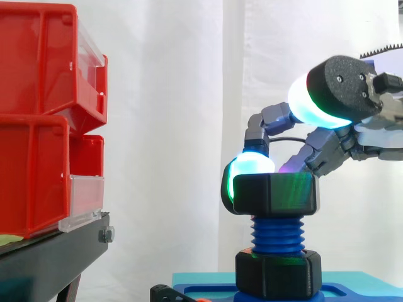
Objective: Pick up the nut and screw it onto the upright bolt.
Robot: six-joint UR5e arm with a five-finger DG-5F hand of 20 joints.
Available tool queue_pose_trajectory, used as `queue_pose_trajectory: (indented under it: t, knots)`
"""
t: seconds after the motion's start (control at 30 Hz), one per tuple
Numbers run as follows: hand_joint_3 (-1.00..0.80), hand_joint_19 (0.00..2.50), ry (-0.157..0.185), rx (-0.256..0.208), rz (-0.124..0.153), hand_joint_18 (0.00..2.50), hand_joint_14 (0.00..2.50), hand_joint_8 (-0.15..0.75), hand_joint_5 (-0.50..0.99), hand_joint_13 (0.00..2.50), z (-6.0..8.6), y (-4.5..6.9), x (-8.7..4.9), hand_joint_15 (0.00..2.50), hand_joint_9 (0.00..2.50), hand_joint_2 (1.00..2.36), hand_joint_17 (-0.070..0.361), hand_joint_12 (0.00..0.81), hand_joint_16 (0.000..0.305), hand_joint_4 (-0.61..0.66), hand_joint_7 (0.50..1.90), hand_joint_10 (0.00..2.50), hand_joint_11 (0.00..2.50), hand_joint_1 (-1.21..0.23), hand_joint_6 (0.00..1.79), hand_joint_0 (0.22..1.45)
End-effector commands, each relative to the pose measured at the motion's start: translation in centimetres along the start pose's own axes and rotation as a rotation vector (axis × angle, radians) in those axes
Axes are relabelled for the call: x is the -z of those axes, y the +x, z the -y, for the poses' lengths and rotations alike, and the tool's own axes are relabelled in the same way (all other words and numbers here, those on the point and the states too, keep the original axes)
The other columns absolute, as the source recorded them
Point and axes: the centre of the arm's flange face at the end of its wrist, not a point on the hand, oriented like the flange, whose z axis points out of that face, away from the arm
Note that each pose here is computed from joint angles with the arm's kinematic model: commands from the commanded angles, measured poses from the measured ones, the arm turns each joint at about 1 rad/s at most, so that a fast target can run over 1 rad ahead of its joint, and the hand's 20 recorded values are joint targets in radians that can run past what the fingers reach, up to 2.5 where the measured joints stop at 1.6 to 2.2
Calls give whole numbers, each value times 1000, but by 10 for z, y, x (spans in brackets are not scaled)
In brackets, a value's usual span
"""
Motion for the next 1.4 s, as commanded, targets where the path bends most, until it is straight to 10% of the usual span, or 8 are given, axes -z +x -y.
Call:
queue_pose_trajectory:
  t: [0.0, 0.83, 1.37]
  knots:
    - [-500, 0, -10, 0, -2, 638, 0, 381, -34, 784, 1, -1, 0, 0, 826, 1000, 136, 414, 61, 242, 1464, 0, 0, -250, 503, 469]
    - [-500, 0, -12, 8, -18, 834, 0, 270, 64, 985, 10, -16, 3, 0, 1292, 1000, 135, 368, 60, 99, 1424, 0, 0, -285, 532, 493]
    - [-500, 0, -6, 29, -12, 927, 0, 345, 8, 1045, 24, -64, 14, 0, 1409, 1000, 151, 395, 67, 256, 1357, 0, 39, -298, 505, 484]
